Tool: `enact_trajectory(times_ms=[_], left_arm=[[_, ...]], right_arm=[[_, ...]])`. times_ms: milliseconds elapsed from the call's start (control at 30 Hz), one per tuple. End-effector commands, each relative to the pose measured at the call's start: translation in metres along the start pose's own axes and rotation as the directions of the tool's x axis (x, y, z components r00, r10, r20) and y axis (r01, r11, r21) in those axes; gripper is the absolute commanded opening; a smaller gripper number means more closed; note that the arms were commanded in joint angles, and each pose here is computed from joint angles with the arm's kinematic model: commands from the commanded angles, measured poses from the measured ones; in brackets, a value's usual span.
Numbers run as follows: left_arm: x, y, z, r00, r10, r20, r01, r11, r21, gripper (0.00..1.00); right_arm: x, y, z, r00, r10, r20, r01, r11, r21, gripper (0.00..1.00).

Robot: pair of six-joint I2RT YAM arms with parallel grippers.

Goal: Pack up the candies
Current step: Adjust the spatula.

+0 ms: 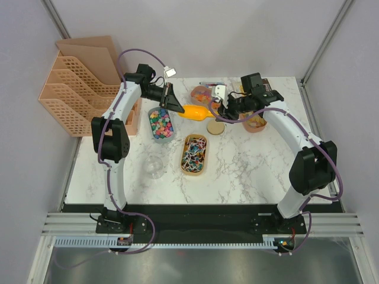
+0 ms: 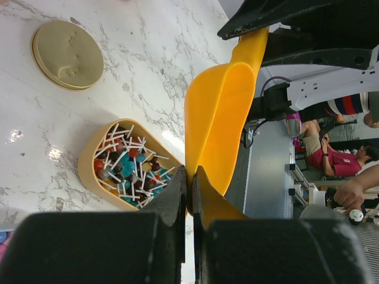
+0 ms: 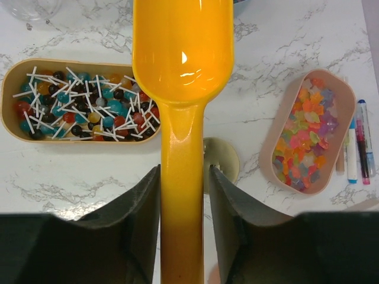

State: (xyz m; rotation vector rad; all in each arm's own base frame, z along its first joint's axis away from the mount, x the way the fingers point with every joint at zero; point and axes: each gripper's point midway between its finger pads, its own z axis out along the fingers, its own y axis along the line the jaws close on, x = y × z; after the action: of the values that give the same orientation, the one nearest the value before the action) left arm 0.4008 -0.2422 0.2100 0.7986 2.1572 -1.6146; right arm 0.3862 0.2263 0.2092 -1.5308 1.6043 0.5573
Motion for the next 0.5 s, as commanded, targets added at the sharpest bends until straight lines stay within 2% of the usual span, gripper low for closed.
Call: enact_trajectory(times_ms=[0,133,167,233,267,300,333,367,433,467], left_arm=[[-0.02,-0.028,-0.009,0.994,0.098,0.05,-0.1,0.994,0.047,0.02],[-0.021,-0.023,-0.009,0.994,0.099,0.046,-0.101,0.995,0.025,0.02],[-0.02,-0.021,-0.008,0.995,0.095,0.042,-0.096,0.995,0.017,0.02],[-0.021,-0.011,-0.008,0.995,0.091,0.034,-0.091,0.996,-0.025,0.02],[-0.021,-0.005,-0.008,0.995,0.098,0.031,-0.096,0.994,-0.053,0.04],[-0.025,0.0,-0.009,0.995,0.094,0.031,-0.09,0.992,-0.092,0.1],[-0.027,0.018,-0.011,0.995,0.101,0.017,-0.096,0.978,-0.186,0.24],[-0.039,0.037,-0.021,0.991,0.132,0.02,-0.119,0.94,-0.319,0.33],[-0.054,0.056,-0.031,0.984,0.174,0.025,-0.146,0.887,-0.437,0.37],[-0.066,0.064,-0.037,0.977,0.212,0.034,-0.168,0.854,-0.492,0.39]], right_arm=[[-0.003,0.0,0.001,1.0,-0.009,0.009,0.009,1.0,-0.021,0.43],[-0.004,-0.002,0.001,1.0,-0.003,0.008,0.003,1.0,-0.021,0.27],[-0.006,-0.002,0.0,1.0,-0.005,0.011,0.005,1.0,-0.019,0.16],[-0.011,-0.005,-0.003,1.0,-0.008,0.017,0.008,1.0,-0.003,0.02],[-0.013,-0.007,-0.004,1.0,-0.012,0.016,0.012,1.0,0.004,0.0],[-0.016,-0.009,-0.007,1.0,-0.02,0.017,0.02,1.0,0.015,0.0],[-0.018,-0.012,-0.01,1.0,-0.027,0.014,0.026,0.999,0.029,0.0],[-0.02,-0.017,-0.014,1.0,-0.031,0.0,0.03,0.998,0.061,0.0],[-0.014,-0.028,-0.018,0.999,-0.003,-0.034,0.007,0.993,0.119,0.0],[-0.004,-0.042,-0.024,0.996,0.03,-0.089,-0.012,0.981,0.193,0.0]])
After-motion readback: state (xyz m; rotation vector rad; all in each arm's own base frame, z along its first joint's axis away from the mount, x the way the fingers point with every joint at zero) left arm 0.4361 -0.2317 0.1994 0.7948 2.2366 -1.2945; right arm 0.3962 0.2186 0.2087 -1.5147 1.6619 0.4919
